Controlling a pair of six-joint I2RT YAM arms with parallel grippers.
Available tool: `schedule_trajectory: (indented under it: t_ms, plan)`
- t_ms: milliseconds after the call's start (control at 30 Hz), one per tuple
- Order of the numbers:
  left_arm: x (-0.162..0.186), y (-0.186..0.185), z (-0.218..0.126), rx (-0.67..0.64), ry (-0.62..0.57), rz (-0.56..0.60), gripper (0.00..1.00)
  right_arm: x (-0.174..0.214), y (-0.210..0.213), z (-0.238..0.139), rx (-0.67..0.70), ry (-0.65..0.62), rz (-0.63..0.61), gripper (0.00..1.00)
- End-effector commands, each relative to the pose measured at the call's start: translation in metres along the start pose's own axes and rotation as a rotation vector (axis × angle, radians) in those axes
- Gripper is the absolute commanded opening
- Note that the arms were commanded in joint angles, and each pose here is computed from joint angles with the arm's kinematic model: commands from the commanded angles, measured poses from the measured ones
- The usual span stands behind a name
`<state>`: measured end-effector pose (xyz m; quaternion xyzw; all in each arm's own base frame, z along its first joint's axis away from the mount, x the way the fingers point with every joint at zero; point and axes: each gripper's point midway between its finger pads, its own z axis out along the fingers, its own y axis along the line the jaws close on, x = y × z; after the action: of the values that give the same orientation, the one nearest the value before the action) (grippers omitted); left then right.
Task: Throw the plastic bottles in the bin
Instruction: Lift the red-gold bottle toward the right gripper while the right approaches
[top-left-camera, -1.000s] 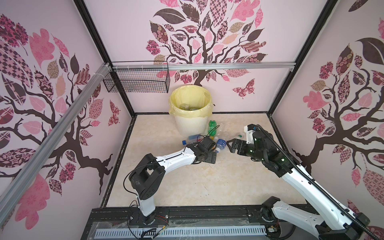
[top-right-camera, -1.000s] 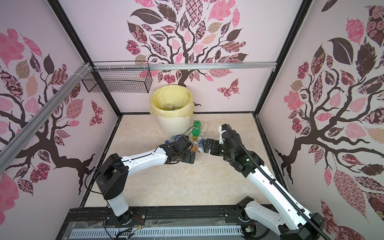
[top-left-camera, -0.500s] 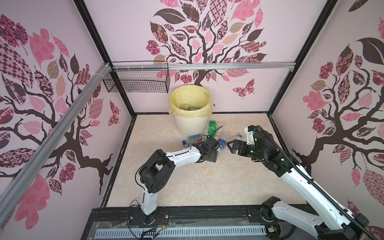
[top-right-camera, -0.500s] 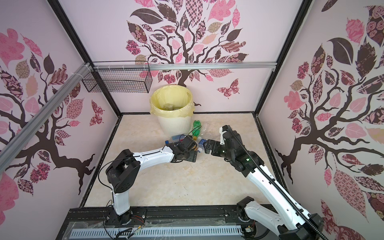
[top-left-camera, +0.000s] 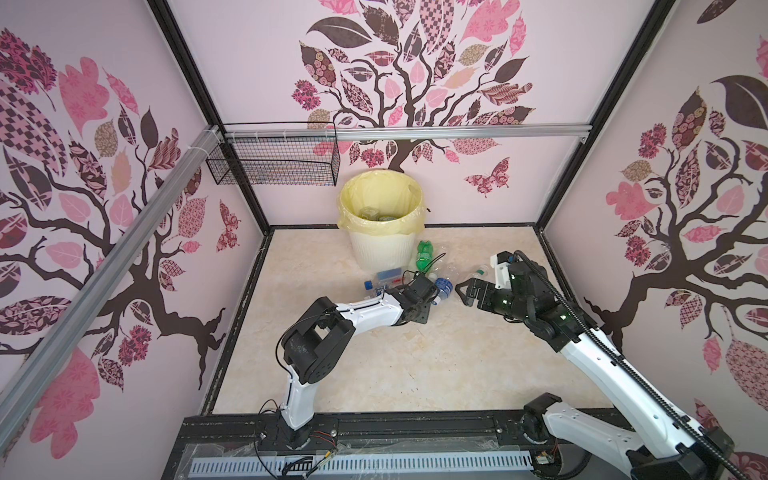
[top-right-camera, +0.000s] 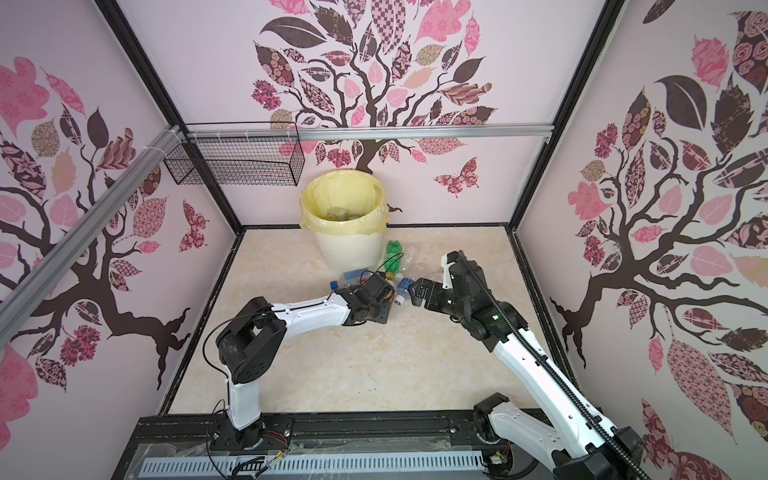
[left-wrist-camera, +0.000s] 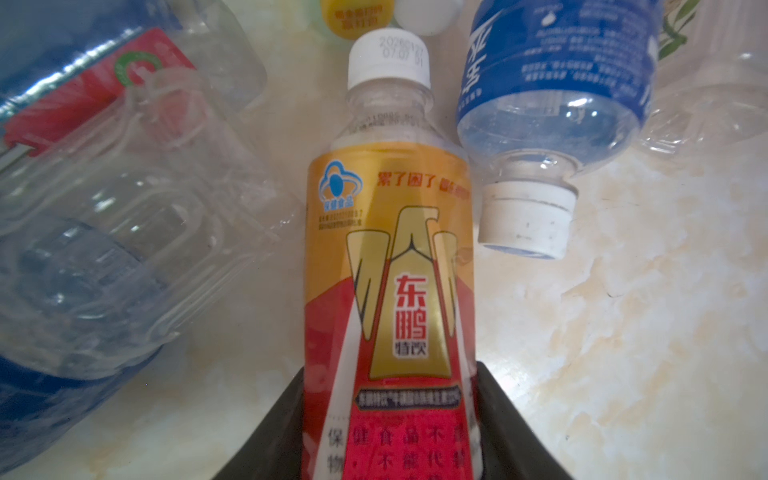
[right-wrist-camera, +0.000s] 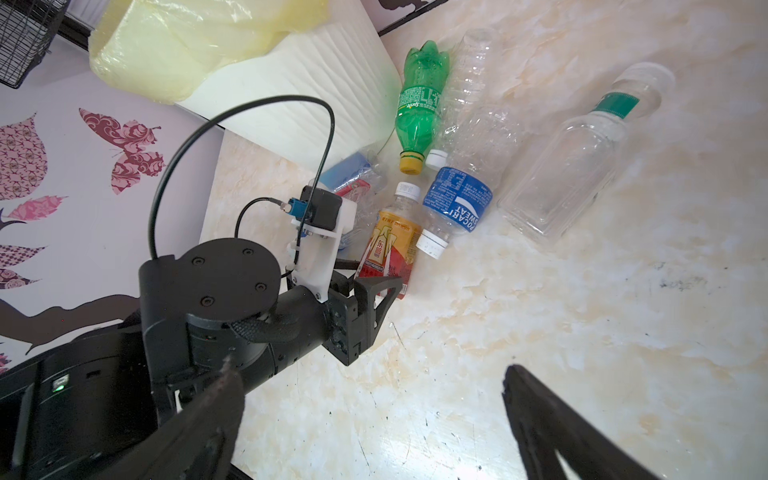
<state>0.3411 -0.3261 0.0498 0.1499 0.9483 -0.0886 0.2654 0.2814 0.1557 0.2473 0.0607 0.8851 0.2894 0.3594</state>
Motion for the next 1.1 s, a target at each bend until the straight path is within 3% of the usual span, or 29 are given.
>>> schedule_trajectory:
  t_ms: [0, 200, 667, 1067]
  plan:
    - [0.002, 0.007, -0.017, 0.011, -0.022, -0.014, 0.46, 0.001, -0.001, 0.003, -0.004, 0.009, 0.032, 0.99]
    - [0.007, 0.006, -0.053, 0.095, -0.063, -0.055, 0.45, 0.007, 0.001, 0.005, -0.032, 0.028, 0.064, 0.99]
    - [0.003, -0.013, -0.147, 0.334, -0.209, -0.104, 0.46, 0.02, 0.035, 0.022, -0.256, 0.118, 0.108, 0.98]
    - [0.002, -0.019, -0.165, 0.392, -0.236, -0.127, 0.46, 0.023, 0.064, 0.049, -0.37, 0.182, 0.157, 0.88]
